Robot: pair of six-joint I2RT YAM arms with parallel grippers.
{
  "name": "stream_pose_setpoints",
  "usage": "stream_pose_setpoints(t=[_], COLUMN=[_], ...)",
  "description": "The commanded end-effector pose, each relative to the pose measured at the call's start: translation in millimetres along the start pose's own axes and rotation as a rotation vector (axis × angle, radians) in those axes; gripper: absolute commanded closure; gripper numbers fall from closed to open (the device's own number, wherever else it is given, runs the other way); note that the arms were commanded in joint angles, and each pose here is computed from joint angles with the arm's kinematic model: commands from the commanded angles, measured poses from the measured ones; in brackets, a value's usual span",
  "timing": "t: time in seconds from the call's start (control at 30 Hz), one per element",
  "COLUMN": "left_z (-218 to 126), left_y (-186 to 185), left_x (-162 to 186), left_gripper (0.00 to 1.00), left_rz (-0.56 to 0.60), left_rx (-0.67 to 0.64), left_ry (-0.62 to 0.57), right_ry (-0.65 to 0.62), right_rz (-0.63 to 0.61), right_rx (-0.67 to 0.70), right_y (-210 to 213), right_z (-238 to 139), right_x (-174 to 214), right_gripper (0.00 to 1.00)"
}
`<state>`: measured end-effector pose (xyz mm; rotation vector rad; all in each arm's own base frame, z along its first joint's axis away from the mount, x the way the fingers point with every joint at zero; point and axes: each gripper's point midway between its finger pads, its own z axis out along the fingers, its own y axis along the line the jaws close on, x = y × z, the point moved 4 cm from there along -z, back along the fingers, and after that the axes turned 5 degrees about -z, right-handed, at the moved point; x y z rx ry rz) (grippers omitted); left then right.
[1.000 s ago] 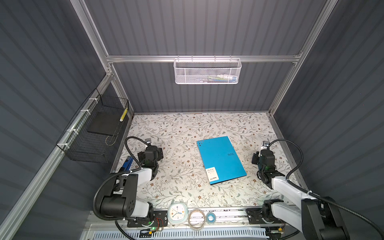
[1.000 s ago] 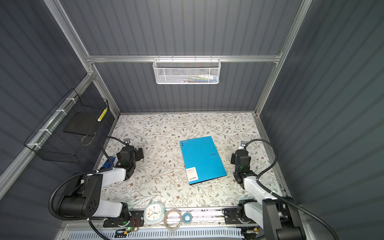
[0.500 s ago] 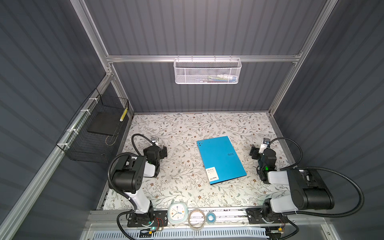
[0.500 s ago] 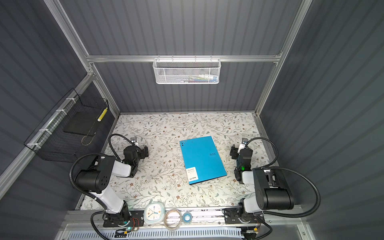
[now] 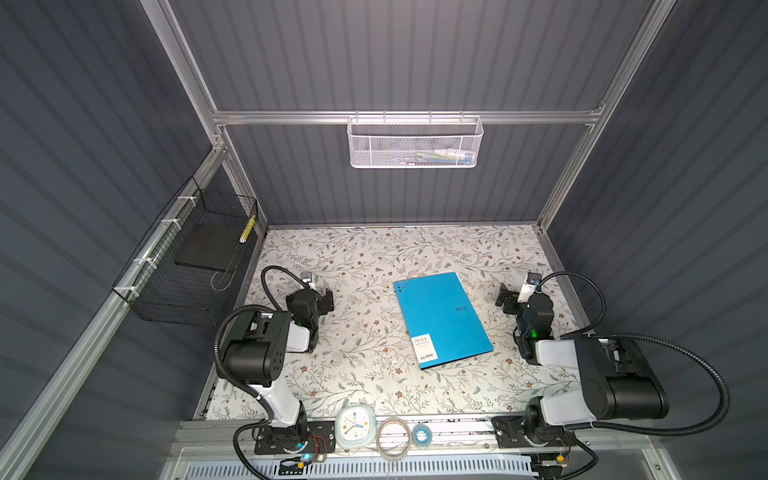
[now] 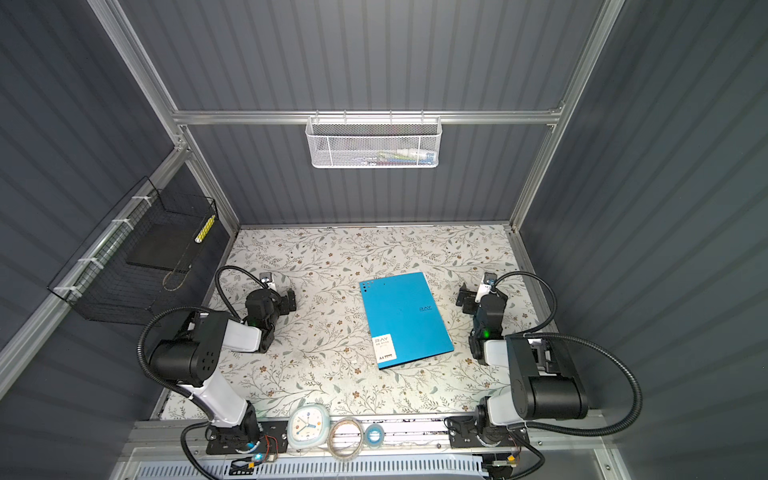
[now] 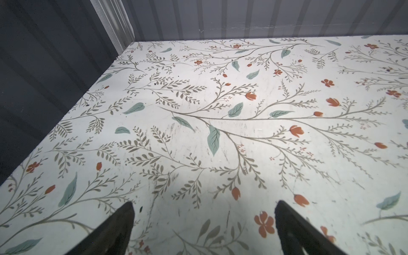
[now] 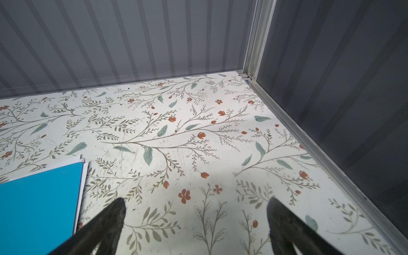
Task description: Put the files into the folder
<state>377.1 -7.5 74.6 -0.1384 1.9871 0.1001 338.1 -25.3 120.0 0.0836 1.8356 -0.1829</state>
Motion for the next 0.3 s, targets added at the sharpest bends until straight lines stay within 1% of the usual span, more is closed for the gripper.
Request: stream_pose_setpoints(t=[0.0,0.27], left_z=[0.5,0.1], left_y=[0.0,0.4], left_x=[-6.6,-6.0], left_gripper=[0.01,0.01], left_rz=[0.012,0.012], left_rx=[0.003,0.002], left_ry=[-0.017,-0.018], right_ry=[-0.038,-0.038], right_rz=[0.014,0.014], right_rx=[0.001,0.003], right_y=[-0.7,-1.1], right_z=[2.8,2.9], right_x=[-11.1,-11.2], right_gripper=[0.01,0.01])
